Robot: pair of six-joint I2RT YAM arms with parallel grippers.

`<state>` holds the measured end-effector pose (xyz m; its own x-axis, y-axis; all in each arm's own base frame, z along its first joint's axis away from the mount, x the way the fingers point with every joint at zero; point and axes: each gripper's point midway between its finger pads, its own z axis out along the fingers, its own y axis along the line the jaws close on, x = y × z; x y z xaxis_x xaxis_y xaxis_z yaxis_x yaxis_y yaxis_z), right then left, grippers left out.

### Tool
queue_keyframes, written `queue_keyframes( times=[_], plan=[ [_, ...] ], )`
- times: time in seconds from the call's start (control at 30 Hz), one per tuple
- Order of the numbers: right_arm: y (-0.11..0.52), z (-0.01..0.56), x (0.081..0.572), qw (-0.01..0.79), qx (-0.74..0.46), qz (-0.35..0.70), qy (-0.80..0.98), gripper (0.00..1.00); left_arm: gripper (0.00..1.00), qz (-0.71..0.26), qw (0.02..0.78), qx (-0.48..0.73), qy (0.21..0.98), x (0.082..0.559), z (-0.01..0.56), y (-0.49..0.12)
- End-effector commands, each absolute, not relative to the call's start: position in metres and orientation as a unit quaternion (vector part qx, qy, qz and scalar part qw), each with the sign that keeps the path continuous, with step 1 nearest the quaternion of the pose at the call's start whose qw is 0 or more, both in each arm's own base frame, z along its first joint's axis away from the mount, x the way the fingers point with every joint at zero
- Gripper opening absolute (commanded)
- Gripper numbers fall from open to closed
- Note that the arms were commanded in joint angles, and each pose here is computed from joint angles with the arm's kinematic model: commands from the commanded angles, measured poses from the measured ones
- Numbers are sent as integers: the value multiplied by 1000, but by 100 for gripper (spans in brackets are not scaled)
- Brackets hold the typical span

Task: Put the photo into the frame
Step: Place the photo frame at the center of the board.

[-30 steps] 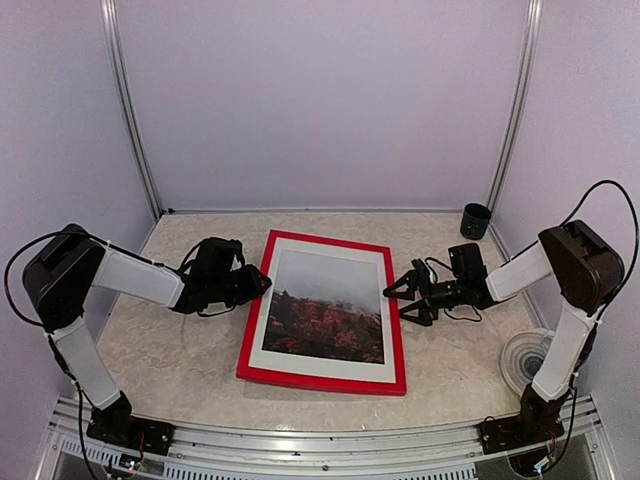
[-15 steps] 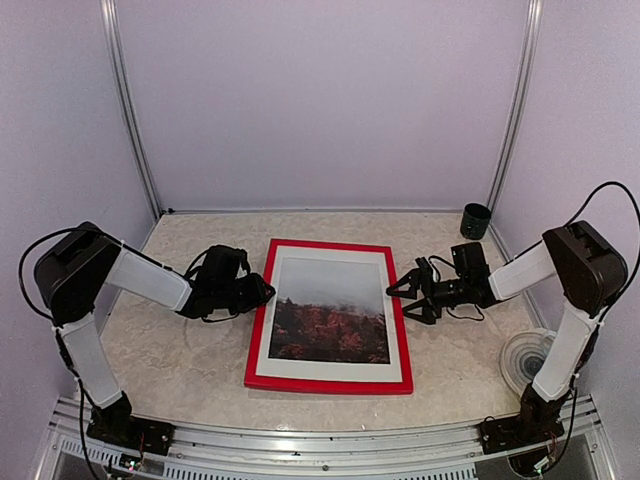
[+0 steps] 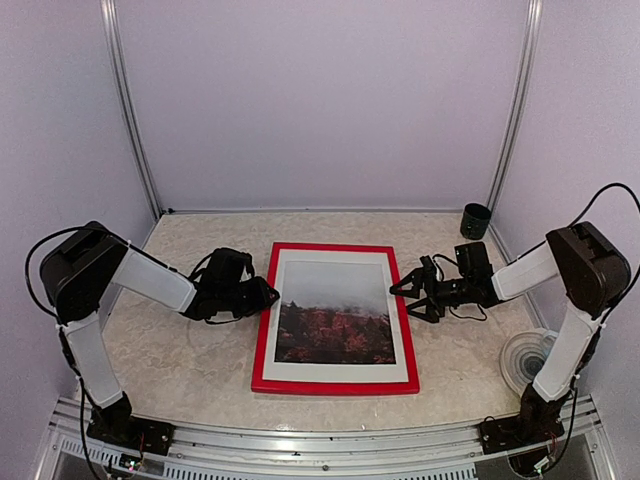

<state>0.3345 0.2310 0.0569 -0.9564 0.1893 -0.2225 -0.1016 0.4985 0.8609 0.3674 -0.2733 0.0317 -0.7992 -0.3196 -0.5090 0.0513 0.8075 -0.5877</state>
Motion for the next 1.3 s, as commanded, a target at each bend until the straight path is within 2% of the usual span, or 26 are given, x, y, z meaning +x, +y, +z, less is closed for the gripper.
queue_keyframes(
  times=[0.0, 0.07, 0.23, 0.33, 0.77, 1.0, 1.1, 1.27],
  plan=[
    [219, 26, 318, 110, 59, 460, 879, 99, 34, -376, 316, -15, 871, 363, 65, -321],
    [218, 27, 319, 113, 60, 457, 880, 99, 38, -377, 315, -13, 871, 363, 65, -323],
    [213, 27, 320, 120, 61, 446, 885, 99, 39, -376, 314, -15, 872, 363, 63, -322],
    [211, 26, 320, 121, 62, 443, 886, 99, 45, -370, 314, -16, 874, 362, 61, -320],
    [205, 27, 321, 132, 64, 422, 895, 99, 58, -365, 317, -18, 875, 362, 60, -316],
    [199, 28, 324, 144, 62, 406, 901, 99, 69, -351, 327, -28, 877, 363, 62, -307],
    [196, 31, 327, 154, 58, 392, 905, 99, 78, -331, 343, -35, 878, 365, 67, -296],
    [194, 35, 328, 163, 52, 384, 907, 99, 82, -313, 355, -33, 881, 369, 72, -289]
  ],
)
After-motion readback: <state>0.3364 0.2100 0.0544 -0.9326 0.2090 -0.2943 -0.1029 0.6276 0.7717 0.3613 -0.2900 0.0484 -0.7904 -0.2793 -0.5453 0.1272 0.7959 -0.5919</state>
